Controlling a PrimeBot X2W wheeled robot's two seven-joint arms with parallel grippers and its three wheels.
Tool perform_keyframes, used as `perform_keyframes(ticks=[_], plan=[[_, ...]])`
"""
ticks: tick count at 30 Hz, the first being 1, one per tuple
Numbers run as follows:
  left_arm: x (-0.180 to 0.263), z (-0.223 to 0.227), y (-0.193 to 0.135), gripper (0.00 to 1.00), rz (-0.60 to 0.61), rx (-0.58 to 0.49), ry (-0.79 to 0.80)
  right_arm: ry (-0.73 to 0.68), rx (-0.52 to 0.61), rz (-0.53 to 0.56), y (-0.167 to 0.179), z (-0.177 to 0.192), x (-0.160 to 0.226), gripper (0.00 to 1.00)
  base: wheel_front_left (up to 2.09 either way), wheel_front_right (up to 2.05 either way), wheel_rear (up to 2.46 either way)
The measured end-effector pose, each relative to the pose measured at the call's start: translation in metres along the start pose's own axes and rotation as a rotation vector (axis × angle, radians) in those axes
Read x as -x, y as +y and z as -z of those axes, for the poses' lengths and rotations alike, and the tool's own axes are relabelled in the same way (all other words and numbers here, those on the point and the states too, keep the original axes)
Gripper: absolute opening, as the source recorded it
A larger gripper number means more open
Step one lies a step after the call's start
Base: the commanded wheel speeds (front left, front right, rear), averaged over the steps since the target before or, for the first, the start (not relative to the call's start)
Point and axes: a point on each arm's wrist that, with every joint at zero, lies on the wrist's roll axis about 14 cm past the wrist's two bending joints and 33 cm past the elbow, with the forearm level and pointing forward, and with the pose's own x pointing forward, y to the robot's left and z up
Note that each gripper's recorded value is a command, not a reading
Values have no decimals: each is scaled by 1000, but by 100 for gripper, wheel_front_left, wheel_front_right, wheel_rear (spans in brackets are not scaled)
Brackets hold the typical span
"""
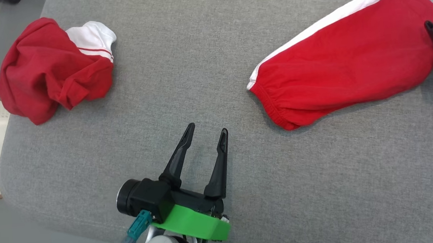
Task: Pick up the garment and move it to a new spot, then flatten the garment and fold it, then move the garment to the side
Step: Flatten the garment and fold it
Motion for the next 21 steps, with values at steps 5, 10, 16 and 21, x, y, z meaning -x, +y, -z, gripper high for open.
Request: perform_keyframes(ticks=[5, 10, 16, 21], plan=[[2, 4, 10, 100, -30, -10, 14, 81, 34, 39, -8, 13, -17, 100, 0, 0, 0], [2, 8, 13, 100, -37, -11, 29, 123, 41, 58, -13, 22, -27, 100, 0, 0, 0], [0, 11, 14, 100, -35, -12, 37, 150, 37, 76, -17, 26, -32, 56, 0, 0, 0], [-4, 11, 11, 100, -23, -9, 34, 161, 6, 54, -9, 29, -29, 0, 0, 0, 0]])
